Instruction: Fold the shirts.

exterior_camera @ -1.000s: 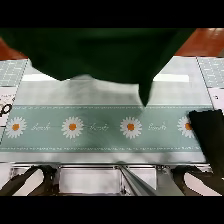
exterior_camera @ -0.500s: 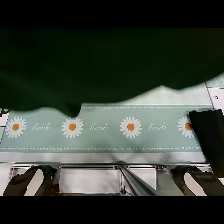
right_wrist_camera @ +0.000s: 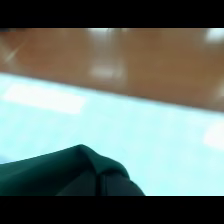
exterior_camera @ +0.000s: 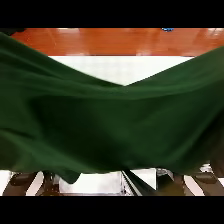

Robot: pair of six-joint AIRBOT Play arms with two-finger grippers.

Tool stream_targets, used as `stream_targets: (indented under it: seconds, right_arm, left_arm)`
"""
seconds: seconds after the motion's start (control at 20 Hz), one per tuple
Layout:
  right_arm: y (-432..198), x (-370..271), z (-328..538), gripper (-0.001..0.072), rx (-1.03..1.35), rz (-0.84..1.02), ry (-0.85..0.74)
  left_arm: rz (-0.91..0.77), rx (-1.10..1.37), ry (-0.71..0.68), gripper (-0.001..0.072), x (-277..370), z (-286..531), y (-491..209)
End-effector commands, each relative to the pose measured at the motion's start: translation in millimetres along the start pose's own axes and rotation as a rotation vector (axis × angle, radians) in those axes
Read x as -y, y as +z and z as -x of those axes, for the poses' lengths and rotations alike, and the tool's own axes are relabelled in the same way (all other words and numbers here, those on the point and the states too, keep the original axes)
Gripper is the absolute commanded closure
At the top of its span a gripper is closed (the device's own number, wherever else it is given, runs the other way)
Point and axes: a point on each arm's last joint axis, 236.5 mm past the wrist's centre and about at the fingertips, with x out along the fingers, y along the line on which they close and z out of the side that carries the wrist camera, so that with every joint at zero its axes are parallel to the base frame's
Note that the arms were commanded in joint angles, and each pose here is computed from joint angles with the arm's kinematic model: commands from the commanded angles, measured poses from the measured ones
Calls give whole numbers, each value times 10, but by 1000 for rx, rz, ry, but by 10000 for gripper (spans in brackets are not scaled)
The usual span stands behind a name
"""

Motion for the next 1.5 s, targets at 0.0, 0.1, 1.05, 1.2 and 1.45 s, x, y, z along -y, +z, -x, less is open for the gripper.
stream_targets:
  seconds: [0.0,0.1,1.05,1.2,1.45]
  right_arm:
    - [-405,238,-890,688,-127,-105,83]
    - [-650,544,-1488,688,-211,-117,80]
    - [-1789,2260,-3002,294,-650,-658,70]
    - [-2207,2645,-2205,294,-757,-646,-146]
    - [-2740,2096,-1995,294,-478,-897,-61]
  left_arm:
    - [142,-249,-13,684,-343,-752,-937]
    - [246,-363,12,684,-650,-1310,-1578]
    - [817,-991,21,199,-1993,-2293,-4109]
    - [899,-1026,52,201,-2092,-1555,-4108]
    - [1180,-979,284,200,-1770,-536,-4802]
